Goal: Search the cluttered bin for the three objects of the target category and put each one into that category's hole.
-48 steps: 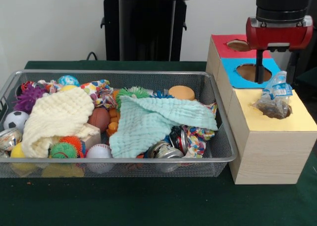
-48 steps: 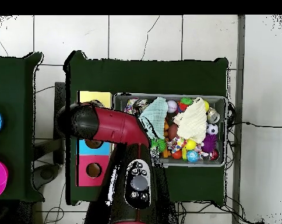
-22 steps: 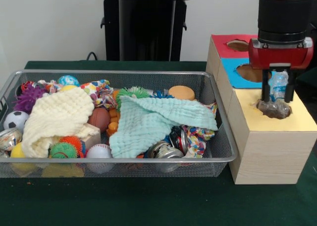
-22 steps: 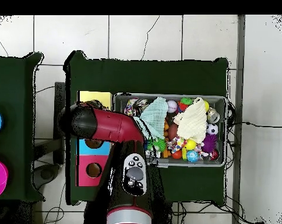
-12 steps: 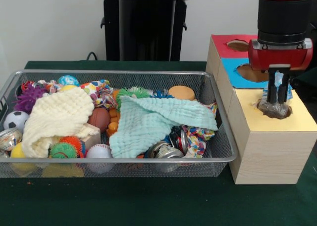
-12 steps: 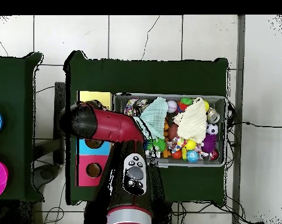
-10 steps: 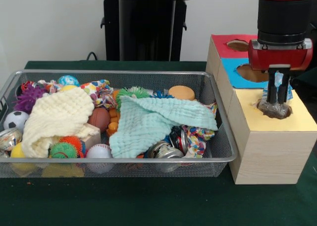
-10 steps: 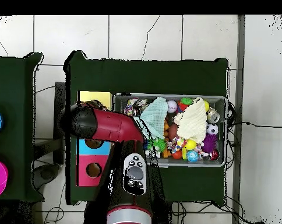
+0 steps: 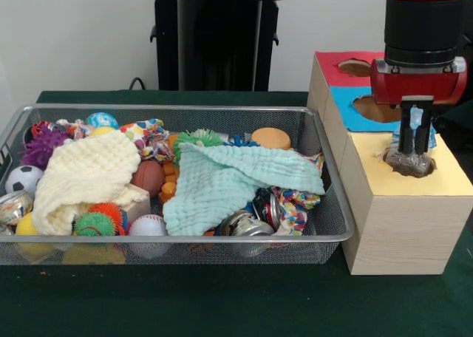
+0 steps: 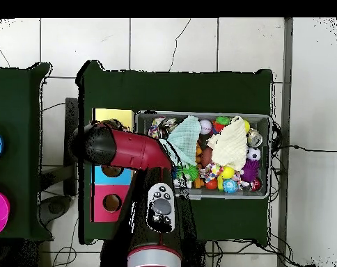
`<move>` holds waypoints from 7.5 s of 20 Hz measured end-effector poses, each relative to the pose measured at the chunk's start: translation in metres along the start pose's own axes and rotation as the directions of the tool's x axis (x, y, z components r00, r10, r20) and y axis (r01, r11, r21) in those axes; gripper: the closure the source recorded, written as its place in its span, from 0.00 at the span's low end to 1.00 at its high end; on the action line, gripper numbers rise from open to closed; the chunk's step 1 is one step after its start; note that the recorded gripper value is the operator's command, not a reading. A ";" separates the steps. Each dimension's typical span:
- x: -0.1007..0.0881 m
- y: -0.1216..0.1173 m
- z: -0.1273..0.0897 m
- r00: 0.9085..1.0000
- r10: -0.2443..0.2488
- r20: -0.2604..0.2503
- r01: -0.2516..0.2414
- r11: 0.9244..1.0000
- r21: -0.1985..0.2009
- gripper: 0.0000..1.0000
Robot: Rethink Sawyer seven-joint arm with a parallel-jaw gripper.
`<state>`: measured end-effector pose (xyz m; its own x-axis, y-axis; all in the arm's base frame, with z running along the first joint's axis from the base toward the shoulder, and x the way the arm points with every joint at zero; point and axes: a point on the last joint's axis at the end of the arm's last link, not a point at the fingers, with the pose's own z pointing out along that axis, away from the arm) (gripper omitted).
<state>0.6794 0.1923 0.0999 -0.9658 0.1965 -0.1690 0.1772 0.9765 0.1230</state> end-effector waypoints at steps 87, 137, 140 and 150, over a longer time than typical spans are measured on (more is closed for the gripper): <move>0.061 -0.019 0.006 0.928 0.024 -0.371 -0.023 1.000 0.007 0.00; -0.017 -0.190 -0.024 0.977 -0.045 -0.210 0.085 0.979 0.187 0.00; -0.017 -0.213 -0.015 0.980 -0.044 -0.196 0.084 0.976 0.200 0.00; -0.016 -0.278 -0.005 0.981 -0.036 -0.191 0.079 0.971 0.227 0.00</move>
<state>0.6448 -0.0829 0.0729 -0.9899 0.1410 0.0163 0.1382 0.9836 -0.1159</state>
